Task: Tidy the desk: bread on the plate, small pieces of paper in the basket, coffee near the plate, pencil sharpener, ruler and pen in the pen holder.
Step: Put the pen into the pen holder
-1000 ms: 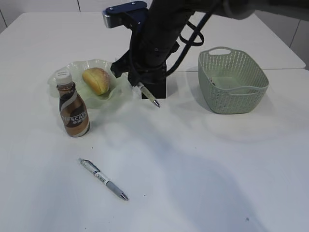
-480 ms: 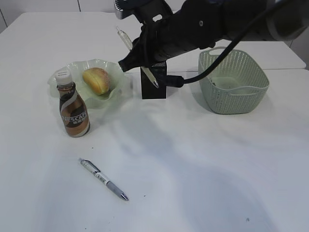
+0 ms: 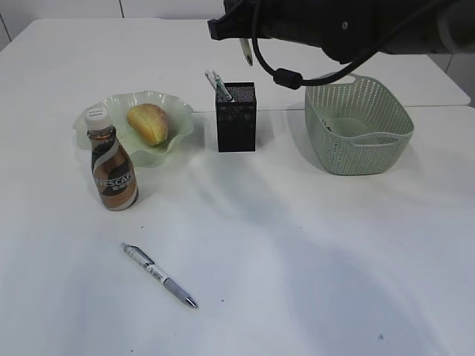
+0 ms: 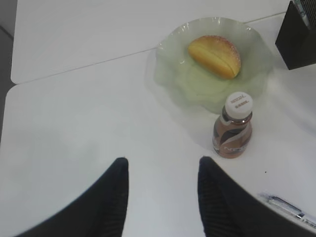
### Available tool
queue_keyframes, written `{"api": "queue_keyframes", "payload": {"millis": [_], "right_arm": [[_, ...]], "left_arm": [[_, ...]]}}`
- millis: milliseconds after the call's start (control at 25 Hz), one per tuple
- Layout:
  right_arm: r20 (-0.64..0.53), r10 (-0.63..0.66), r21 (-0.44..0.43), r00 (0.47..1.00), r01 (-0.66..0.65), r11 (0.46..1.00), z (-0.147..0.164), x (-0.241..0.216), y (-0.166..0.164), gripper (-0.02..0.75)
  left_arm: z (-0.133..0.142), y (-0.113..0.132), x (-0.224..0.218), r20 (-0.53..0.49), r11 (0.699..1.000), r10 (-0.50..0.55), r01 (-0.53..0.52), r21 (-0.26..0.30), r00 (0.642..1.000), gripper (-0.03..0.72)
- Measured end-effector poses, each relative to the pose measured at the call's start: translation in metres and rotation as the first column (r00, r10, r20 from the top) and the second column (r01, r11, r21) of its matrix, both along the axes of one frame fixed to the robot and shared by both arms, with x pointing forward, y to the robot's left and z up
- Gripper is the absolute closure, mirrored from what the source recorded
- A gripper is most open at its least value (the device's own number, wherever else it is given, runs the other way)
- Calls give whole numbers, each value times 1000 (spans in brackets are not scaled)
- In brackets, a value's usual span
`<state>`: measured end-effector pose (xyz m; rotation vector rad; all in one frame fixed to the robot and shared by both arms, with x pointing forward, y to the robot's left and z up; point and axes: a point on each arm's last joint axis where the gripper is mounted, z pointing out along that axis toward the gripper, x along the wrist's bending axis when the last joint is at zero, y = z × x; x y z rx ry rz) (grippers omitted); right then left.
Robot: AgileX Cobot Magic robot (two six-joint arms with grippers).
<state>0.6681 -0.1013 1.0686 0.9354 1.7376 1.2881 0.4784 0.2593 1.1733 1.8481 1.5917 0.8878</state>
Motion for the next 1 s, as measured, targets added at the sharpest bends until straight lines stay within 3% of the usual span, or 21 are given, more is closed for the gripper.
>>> {"api": "queue_keyframes", "payload": {"millis": [240, 1000], "right_arm": [[116, -8, 50, 993, 2, 999, -13, 12, 4, 648], [190, -62, 84, 980, 46, 995, -68, 53, -3, 648]], "left_arm": [[0, 0, 0, 5, 1000, -1, 1, -1, 1000, 365], [5, -2, 4, 66, 1000, -19, 20, -15, 998, 368]]}}
